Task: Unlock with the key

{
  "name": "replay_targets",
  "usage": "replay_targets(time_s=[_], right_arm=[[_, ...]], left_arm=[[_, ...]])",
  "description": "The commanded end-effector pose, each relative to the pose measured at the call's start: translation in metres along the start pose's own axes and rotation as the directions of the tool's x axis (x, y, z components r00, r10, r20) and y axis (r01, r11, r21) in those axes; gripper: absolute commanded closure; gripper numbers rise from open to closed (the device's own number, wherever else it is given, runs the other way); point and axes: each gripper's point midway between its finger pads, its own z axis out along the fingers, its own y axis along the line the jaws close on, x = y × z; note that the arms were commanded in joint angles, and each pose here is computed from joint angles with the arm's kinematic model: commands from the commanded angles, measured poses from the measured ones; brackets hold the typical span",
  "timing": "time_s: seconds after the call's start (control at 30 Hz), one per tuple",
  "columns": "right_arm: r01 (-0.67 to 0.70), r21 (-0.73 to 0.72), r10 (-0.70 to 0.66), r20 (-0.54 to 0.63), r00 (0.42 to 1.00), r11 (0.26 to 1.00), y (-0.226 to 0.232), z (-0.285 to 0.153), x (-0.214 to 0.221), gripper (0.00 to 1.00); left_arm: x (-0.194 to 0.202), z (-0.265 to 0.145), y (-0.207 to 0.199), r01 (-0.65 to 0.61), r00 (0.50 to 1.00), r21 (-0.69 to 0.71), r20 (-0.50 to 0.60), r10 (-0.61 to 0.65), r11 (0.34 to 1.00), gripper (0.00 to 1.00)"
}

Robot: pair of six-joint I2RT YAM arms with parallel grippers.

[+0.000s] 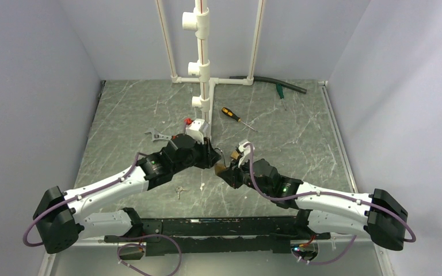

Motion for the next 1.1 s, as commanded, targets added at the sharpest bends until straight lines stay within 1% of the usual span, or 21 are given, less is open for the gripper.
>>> replay_targets(time_s=[0.0,0.03,0.1,0.13,0.2,0.27,0.37,0.43,0.57,0.77,0.87,0.93,1.0,1.07], right_arm=[[-0.039,0.052,0.034,0.09,0.995,0.998,-0.005,-0.002,-0.027,1.0],[-0.042,0.068,0.036,0.095,0.995,0.997,-0.008,-0.003,-0.028,1.0],[-0.054,0.117,0.041,0.104,0.994,0.992,-0.017,-0.006,-0.03,1.0],[-0.063,0.147,0.046,0.112,0.993,0.987,-0.022,-0.008,-0.031,1.0],[-0.081,0.202,0.058,0.119,0.991,0.976,-0.034,-0.01,-0.03,1.0],[-0.1,0.249,0.071,0.123,0.99,0.963,-0.045,-0.013,-0.028,1.0],[-0.116,0.292,0.084,0.12,0.989,0.949,-0.056,-0.017,-0.026,1.0],[-0.126,0.314,0.093,0.119,0.988,0.941,-0.062,-0.019,-0.025,1.0],[-0.145,0.343,0.12,0.094,0.988,0.928,-0.071,-0.018,-0.017,1.0],[-0.166,0.332,0.157,0.054,0.986,0.929,-0.071,-0.011,-0.008,1.0],[-0.166,0.342,0.172,0.013,0.985,0.925,-0.074,-0.007,-0.002,1.0],[-0.188,0.366,0.209,-0.019,0.978,0.912,-0.081,-0.002,0.006,1.0],[-0.211,0.421,0.266,-0.075,0.961,0.882,-0.094,0.001,0.021,1.0],[-0.217,0.429,0.303,-0.145,0.942,0.877,-0.099,0.007,0.035,1.0]], left_arm=[[-0.037,-0.015,-0.033,0.015,0.993,0.12,0.118,-0.03,0.993,0.5],[-0.036,-0.017,-0.031,0.014,0.992,0.117,0.119,-0.028,0.993,0.41],[-0.033,-0.02,-0.023,0.018,0.993,0.088,0.116,-0.028,0.996,0.26],[-0.032,-0.022,-0.021,0.017,0.993,0.078,0.115,-0.026,0.997,0.23],[-0.026,-0.027,-0.011,0.01,0.995,0.037,0.098,-0.013,0.999,0.22],[-0.019,-0.032,0.002,0.004,0.998,-0.025,0.069,-0.002,1.0,0.23],[-0.002,-0.042,0.036,0.024,1.0,-0.203,0.004,-0.024,0.979,0.3],[0.014,-0.053,0.061,0.055,0.997,-0.337,-0.034,-0.071,0.94,0.36],[0.045,-0.072,0.099,0.07,0.989,-0.502,-0.081,-0.127,0.862,0.39],[0.075,-0.09,0.133,0.094,0.975,-0.654,-0.092,-0.202,0.75,0.4],[0.082,-0.09,0.139,0.09,0.971,-0.679,-0.102,-0.215,0.729,0.4],[0.087,-0.091,0.143,0.093,0.969,-0.698,-0.101,-0.226,0.71,0.42],[0.095,-0.098,0.154,0.108,0.964,-0.745,-0.084,-0.254,0.659,0.43],[0.102,-0.1,0.161,0.104,0.959,-0.766,-0.093,-0.269,0.635,0.45]])
